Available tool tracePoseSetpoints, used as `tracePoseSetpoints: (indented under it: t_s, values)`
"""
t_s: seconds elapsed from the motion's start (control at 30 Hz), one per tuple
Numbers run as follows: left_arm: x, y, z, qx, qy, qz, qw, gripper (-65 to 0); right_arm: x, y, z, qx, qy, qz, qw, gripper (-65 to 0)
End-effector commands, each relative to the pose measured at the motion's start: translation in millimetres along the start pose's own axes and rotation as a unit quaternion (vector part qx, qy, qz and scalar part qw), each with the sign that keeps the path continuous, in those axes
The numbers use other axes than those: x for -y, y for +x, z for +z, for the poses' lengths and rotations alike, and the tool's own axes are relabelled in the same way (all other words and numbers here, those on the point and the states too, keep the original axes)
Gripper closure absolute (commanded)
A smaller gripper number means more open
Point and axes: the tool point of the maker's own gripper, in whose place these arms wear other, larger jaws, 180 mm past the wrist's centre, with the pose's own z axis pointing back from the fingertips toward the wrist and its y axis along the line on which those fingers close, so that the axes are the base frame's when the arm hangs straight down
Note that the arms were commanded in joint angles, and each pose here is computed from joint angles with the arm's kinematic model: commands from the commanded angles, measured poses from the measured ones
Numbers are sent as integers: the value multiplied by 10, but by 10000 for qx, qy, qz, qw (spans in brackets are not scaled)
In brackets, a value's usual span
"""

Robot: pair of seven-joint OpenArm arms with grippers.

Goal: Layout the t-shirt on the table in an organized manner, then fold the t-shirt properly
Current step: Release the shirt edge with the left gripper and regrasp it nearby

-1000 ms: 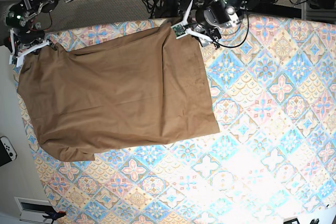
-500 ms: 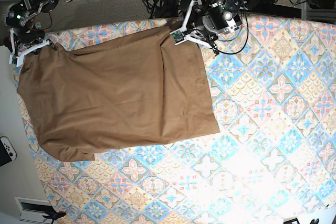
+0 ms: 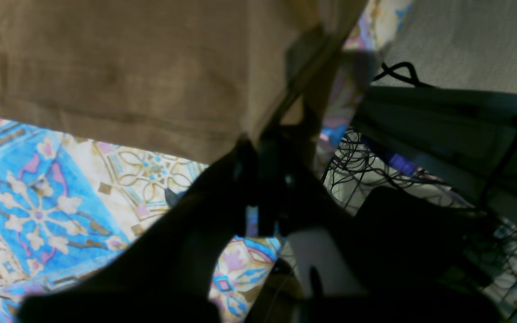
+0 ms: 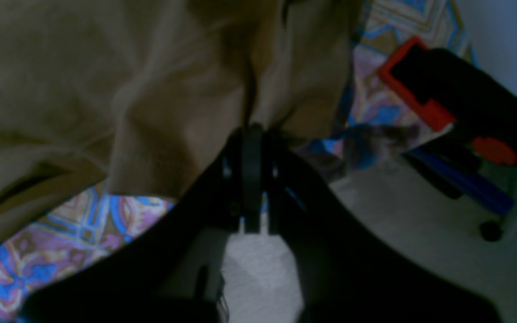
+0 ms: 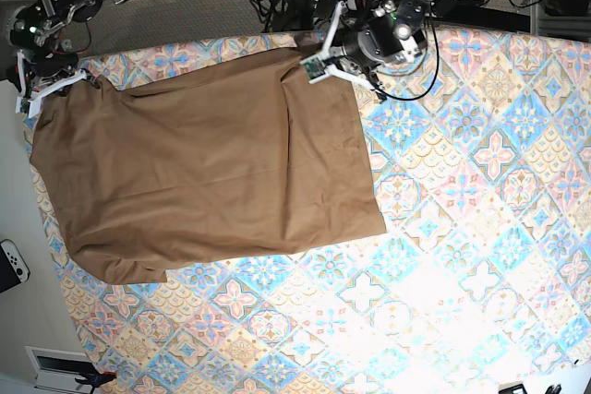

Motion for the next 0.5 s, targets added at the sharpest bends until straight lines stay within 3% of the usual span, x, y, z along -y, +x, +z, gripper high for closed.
tracePoseSetpoints:
  t_s: [0.0,0.17,0.47]
  values:
    - [-151,12,88,84,257,87,9996,0,61,215,93,346,-115,139,9992,0]
    - [-534,-245,211,-92,770,593,9952,0,74,294,170,474,-214,223,9984,0]
    - [-856,-507,382,-251,1270,1046,9860,0,26,305,213,463,-220,451,9977,0]
